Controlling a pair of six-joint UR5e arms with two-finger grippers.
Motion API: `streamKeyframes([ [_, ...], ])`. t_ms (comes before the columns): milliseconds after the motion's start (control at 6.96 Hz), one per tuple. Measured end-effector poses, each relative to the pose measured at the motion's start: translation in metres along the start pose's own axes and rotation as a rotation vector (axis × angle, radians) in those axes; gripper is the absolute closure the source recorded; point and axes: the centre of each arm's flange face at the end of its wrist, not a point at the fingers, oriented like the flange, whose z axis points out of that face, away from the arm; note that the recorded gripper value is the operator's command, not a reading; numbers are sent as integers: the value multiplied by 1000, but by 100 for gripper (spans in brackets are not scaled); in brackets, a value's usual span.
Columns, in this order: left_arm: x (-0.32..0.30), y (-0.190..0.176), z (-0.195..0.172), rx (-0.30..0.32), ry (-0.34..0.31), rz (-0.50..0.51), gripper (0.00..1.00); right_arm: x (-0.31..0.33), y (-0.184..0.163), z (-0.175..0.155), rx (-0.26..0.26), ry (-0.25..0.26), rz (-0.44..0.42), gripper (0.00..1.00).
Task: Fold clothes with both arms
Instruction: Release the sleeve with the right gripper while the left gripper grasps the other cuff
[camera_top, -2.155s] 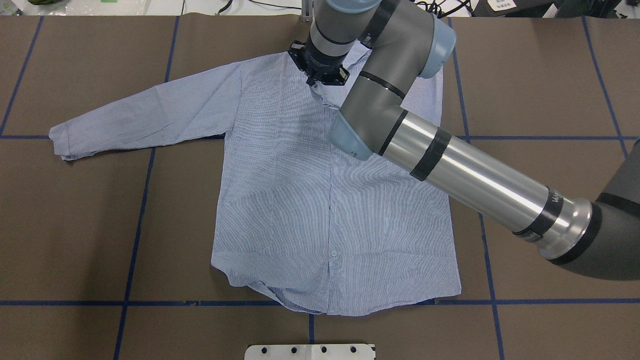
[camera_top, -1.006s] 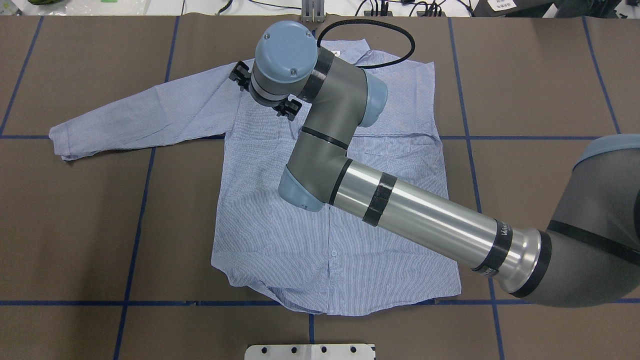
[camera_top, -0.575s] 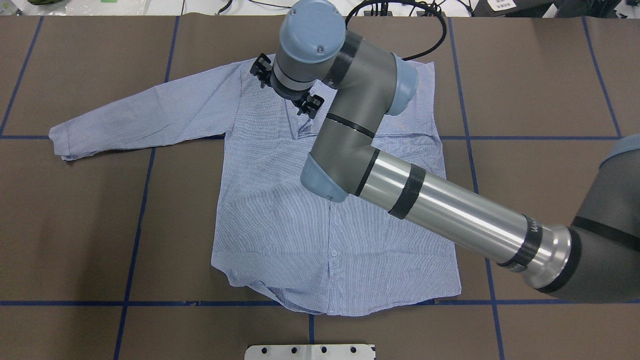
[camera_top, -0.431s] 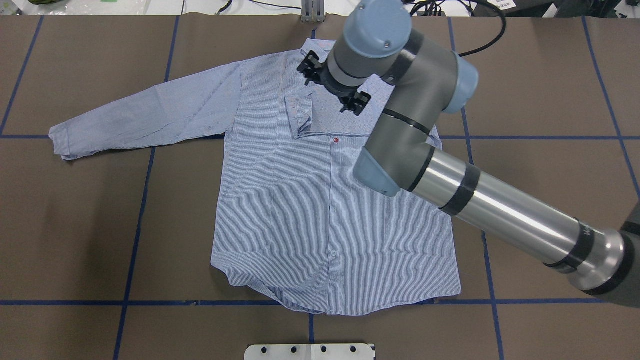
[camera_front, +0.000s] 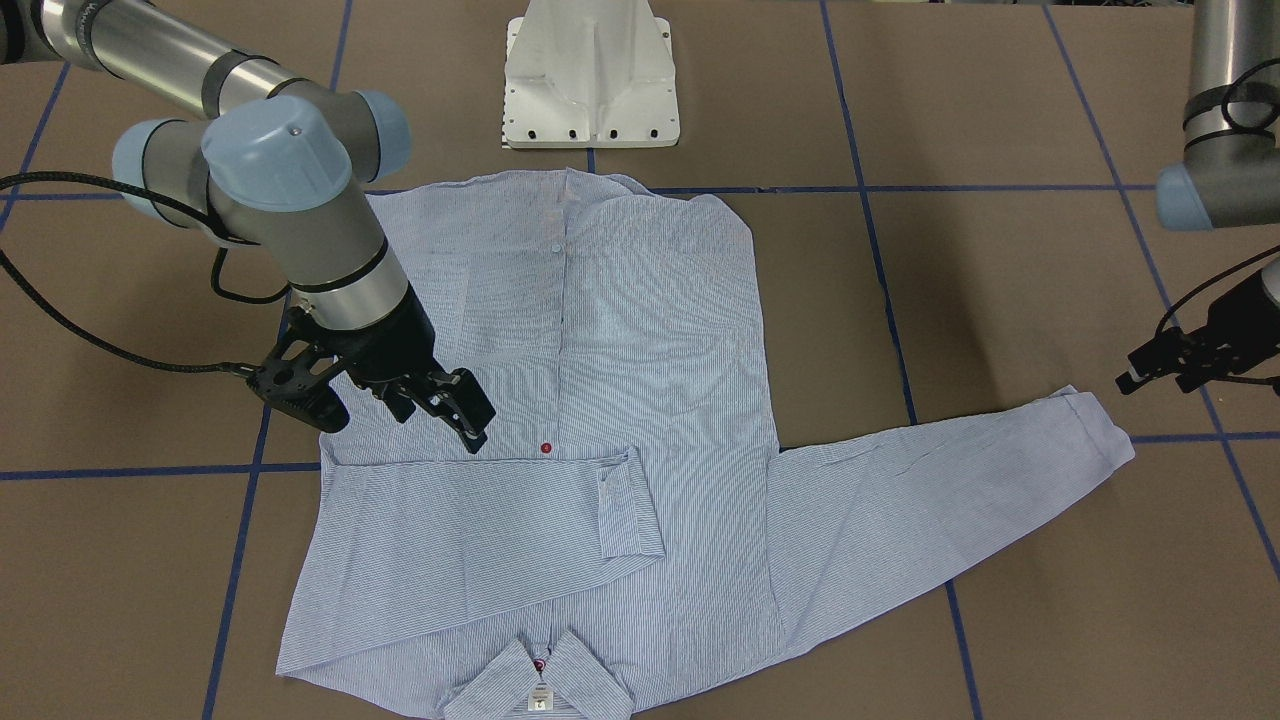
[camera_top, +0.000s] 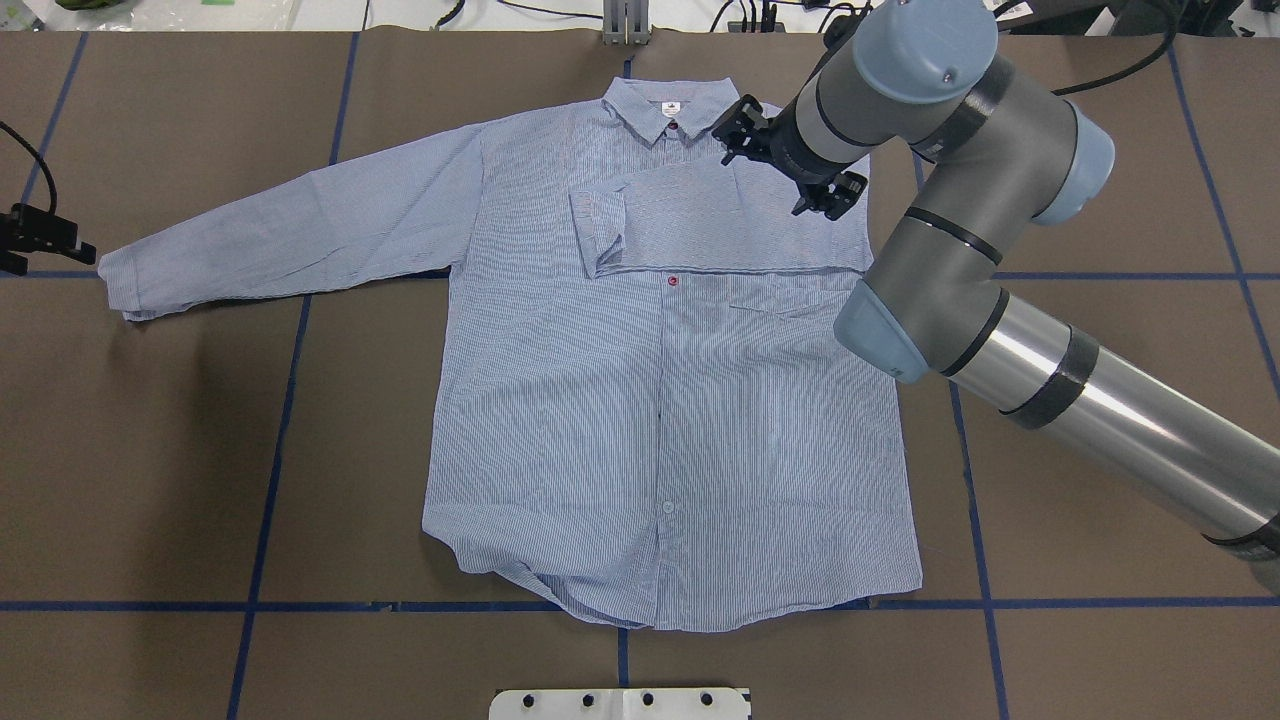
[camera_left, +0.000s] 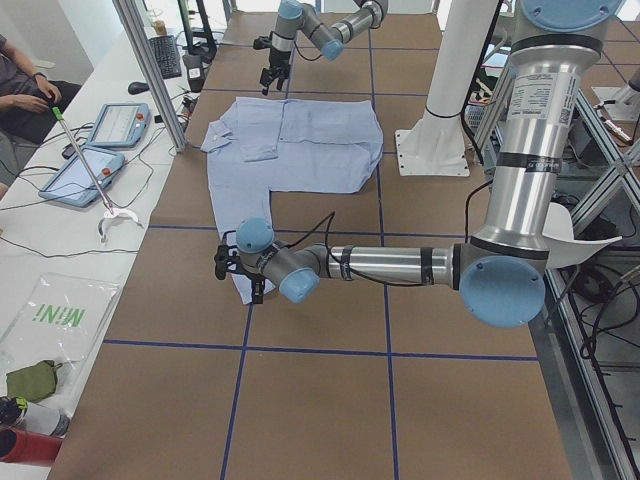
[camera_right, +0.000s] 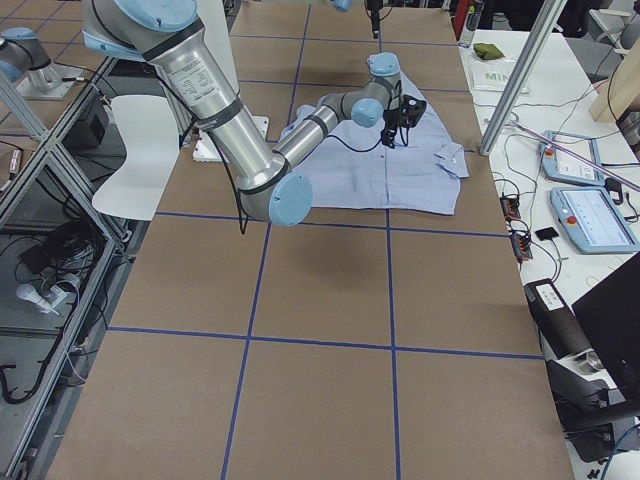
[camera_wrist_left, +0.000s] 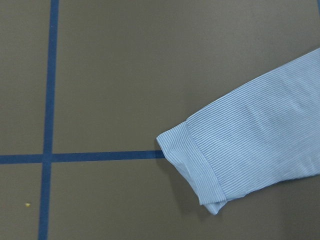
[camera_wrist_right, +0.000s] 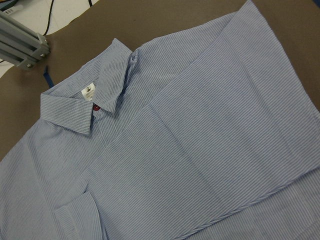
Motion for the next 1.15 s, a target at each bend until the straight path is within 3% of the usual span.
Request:
streamKeyframes([
  [575,3,-17,42,-30,-24,-35,45,13,-3,-8,9,-5,0,1],
  [718,5,-16,48,-39,-28,-33,61,13,-3,-8,11,-6,0,1],
  [862,6,-15,53,-44,-34,-31,94,14,-3,-8,11,-6,0,1],
  [1149,6,-14,57,-43,-43,-28,100,13,-3,-8,10,-6,1,0],
])
